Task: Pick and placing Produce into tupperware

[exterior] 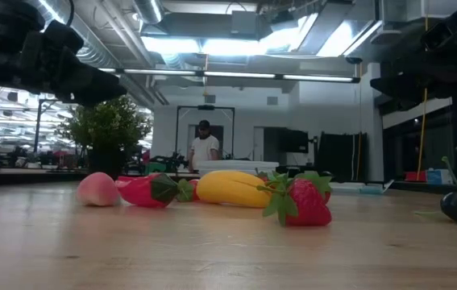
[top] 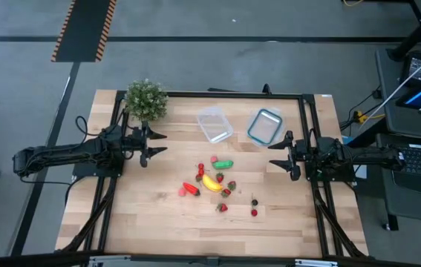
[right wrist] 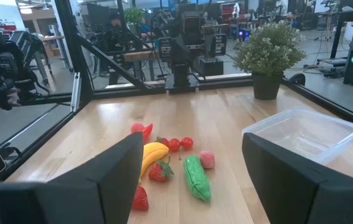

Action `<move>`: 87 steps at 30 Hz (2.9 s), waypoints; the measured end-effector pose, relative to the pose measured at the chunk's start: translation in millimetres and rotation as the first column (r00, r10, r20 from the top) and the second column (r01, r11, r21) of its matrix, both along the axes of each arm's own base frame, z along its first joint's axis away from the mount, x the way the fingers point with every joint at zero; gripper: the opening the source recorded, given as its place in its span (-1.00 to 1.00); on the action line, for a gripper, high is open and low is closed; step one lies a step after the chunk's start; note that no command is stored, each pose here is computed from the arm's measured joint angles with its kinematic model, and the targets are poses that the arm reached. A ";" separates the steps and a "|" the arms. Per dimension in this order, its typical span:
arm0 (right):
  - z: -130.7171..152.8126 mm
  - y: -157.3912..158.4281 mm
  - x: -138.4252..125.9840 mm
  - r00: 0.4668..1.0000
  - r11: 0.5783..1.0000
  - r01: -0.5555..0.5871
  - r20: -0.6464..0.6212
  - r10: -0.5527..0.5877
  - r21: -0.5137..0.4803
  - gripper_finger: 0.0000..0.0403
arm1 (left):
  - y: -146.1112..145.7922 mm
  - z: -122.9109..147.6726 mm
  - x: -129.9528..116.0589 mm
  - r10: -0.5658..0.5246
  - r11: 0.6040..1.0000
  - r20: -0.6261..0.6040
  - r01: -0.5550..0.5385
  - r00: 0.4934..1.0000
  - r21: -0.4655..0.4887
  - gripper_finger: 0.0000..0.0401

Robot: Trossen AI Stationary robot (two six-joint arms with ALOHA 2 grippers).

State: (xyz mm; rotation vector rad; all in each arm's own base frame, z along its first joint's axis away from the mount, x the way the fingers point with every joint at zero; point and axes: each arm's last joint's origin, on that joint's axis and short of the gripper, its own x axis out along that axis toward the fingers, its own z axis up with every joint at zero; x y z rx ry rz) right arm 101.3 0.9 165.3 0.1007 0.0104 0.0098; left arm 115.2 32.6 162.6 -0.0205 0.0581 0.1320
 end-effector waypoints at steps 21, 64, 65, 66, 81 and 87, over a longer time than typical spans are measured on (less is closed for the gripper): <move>8.1 0.0 -0.3 0.997 1.000 0.000 0.083 -0.001 0.011 0.37 | -0.3 2.1 0.3 0.011 1.000 0.025 -0.011 1.000 -0.018 0.10; 31.4 -0.9 32.0 0.998 0.998 0.062 -0.003 -0.062 0.024 0.27 | -26.6 32.5 47.1 -0.193 0.978 -0.059 0.197 0.979 0.064 0.10; 34.8 0.3 35.6 0.999 0.999 0.045 -0.014 -0.045 0.024 0.25 | -27.9 35.1 49.8 -0.201 0.976 -0.060 0.205 0.978 0.079 0.10; 39.1 1.7 39.4 0.999 0.999 0.028 -0.025 -0.027 0.021 0.23 | -28.8 37.5 52.1 -0.205 0.974 -0.060 0.210 0.977 0.089 0.10; 116.8 24.7 77.6 0.868 0.999 0.001 -0.497 0.017 0.037 -0.05 | -41.5 27.2 64.6 -0.095 0.986 -0.171 0.117 0.981 0.123 0.10; 115.5 32.9 92.6 0.754 0.993 0.066 -0.656 0.014 0.097 -0.14 | -42.8 33.5 68.1 -0.049 0.989 -0.279 0.085 0.959 0.120 0.10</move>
